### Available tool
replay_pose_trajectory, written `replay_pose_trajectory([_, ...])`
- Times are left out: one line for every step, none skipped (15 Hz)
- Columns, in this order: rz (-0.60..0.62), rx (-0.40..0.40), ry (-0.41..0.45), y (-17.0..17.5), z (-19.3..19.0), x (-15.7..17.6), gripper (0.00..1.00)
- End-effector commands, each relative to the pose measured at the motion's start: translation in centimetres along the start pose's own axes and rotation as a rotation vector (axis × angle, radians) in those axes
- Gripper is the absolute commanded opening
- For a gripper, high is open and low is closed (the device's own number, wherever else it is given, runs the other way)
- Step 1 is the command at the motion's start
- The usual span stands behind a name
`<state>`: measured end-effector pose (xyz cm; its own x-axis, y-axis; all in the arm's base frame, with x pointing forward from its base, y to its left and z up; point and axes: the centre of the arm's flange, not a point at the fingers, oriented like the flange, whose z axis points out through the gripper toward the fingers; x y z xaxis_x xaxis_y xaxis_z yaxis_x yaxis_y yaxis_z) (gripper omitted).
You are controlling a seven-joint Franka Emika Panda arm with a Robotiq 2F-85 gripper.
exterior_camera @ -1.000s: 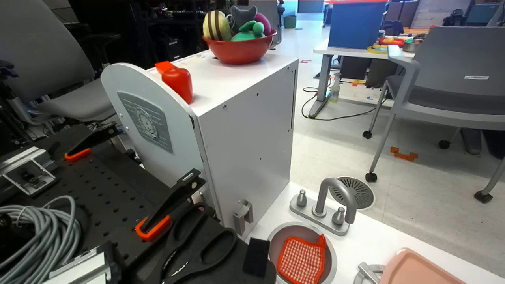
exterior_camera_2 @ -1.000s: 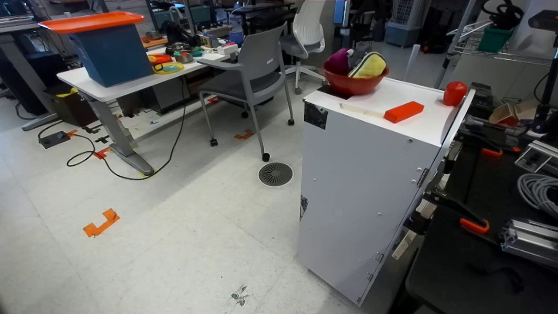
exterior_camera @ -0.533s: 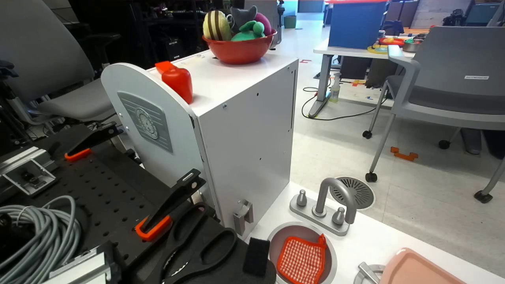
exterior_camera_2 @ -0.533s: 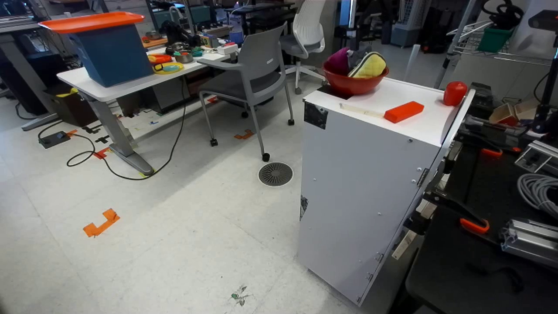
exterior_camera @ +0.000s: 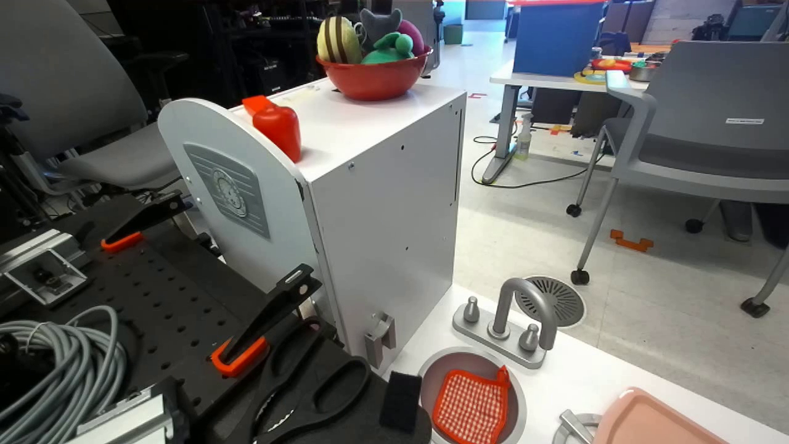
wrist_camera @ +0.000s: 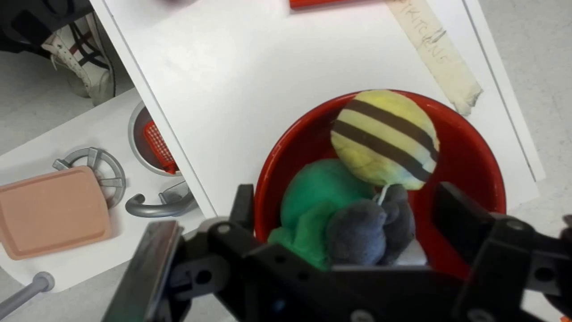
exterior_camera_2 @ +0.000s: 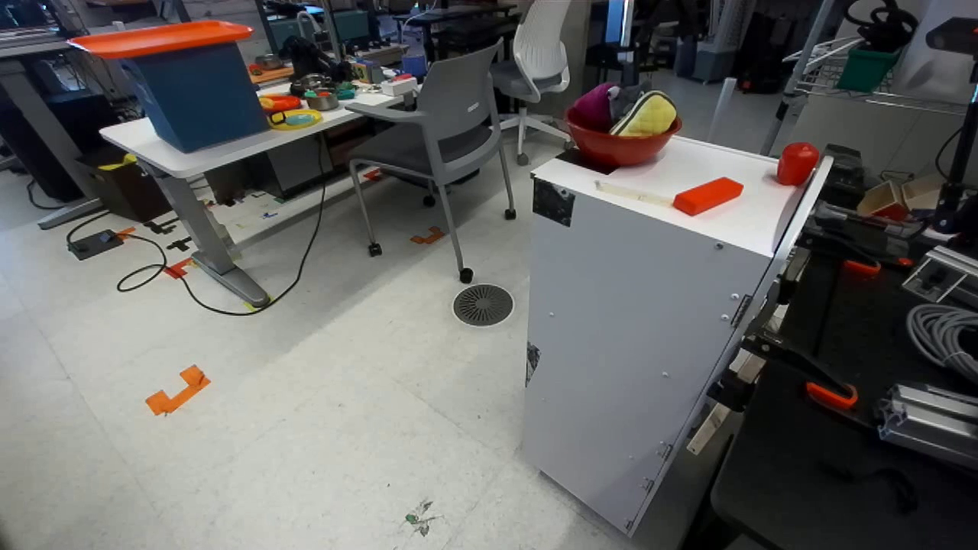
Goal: Remove the gray doll out of the bowl
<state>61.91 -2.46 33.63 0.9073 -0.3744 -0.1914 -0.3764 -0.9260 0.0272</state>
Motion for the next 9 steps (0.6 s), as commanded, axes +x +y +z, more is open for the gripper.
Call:
replay_pose_trajectory([0.028,0.008,-0.009,0.97,-0.71,-0.10,1.00])
replay_pose_trajectory([0.034,0.009,-0.011,1.23,-0.70,0.01,1.00])
replay_pose_trajectory([0.036,0.009,-0.012,1.38,-0.70,0.08,1.00])
replay_pose_trajectory([0.040,0.007,-0.012,1.49,-0.71,0.16,0.89])
replay_pose_trajectory([0.041,0.005,-0.013,1.58,-0.72,0.19,0.74])
replay_pose_trajectory([0.042,0.003,-0.012,1.64,-0.71,0.22,0.65])
replay_pose_trajectory([0.042,0.002,-0.011,1.68,-0.72,0.24,0.58])
replay_pose_trajectory([0.042,0.002,-0.011,1.70,-0.71,0.25,0.49])
replay_pose_trajectory([0.041,0.003,-0.011,1.70,-0.71,0.25,0.42])
